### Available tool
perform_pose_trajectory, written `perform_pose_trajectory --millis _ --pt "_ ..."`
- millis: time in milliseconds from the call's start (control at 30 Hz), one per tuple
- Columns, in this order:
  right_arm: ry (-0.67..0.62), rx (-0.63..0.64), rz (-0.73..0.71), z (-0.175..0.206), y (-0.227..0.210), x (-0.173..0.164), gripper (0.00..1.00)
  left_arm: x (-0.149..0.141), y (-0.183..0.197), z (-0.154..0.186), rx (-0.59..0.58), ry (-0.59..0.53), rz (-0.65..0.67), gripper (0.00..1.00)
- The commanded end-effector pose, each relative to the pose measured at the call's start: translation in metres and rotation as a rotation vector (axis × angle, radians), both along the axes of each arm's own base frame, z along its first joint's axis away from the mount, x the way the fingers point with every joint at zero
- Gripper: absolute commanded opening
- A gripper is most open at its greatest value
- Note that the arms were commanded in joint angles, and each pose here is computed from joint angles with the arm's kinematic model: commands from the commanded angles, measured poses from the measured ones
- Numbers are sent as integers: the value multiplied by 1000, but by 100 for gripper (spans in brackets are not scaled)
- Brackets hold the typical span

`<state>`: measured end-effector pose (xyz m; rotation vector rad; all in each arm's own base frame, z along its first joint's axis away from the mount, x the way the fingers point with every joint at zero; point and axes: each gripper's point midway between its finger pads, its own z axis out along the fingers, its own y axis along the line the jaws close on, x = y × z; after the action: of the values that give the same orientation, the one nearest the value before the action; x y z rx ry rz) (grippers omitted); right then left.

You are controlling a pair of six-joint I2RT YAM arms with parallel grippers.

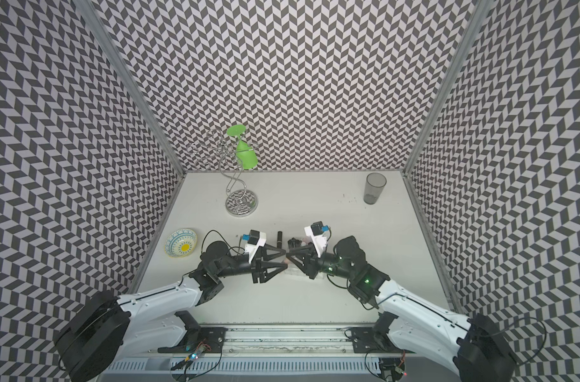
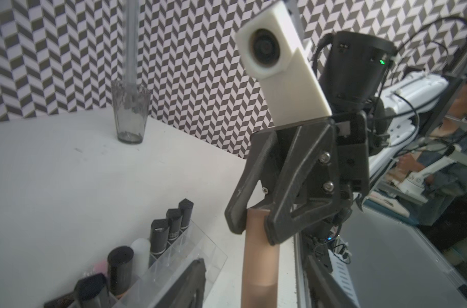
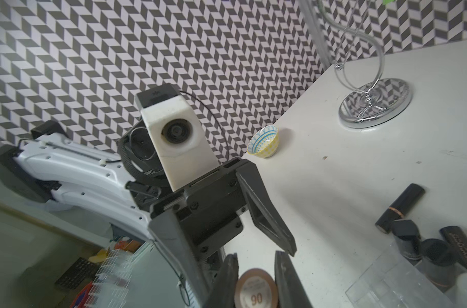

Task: Arrange the lipsticks in the organizer
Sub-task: Adjust the lipstick.

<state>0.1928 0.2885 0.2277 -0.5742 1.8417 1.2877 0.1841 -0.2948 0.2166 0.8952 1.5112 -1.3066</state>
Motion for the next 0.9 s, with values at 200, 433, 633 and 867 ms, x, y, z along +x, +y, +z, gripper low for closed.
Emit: perform_pose_trajectory --millis 200,433,633,867 --pt "-81 -141 -268 -1 -24 36 19 49 45 3 -3 80 417 92" --pt "-85 -284 -370 -25 -24 54 18 62 44 -21 80 105 460 92" --pt "-77 -379 -454 -41 -35 62 18 77 40 -45 157 126 489 92" --pt "-87 -359 -489 -38 -43 63 18 75 28 -56 154 142 420 90"
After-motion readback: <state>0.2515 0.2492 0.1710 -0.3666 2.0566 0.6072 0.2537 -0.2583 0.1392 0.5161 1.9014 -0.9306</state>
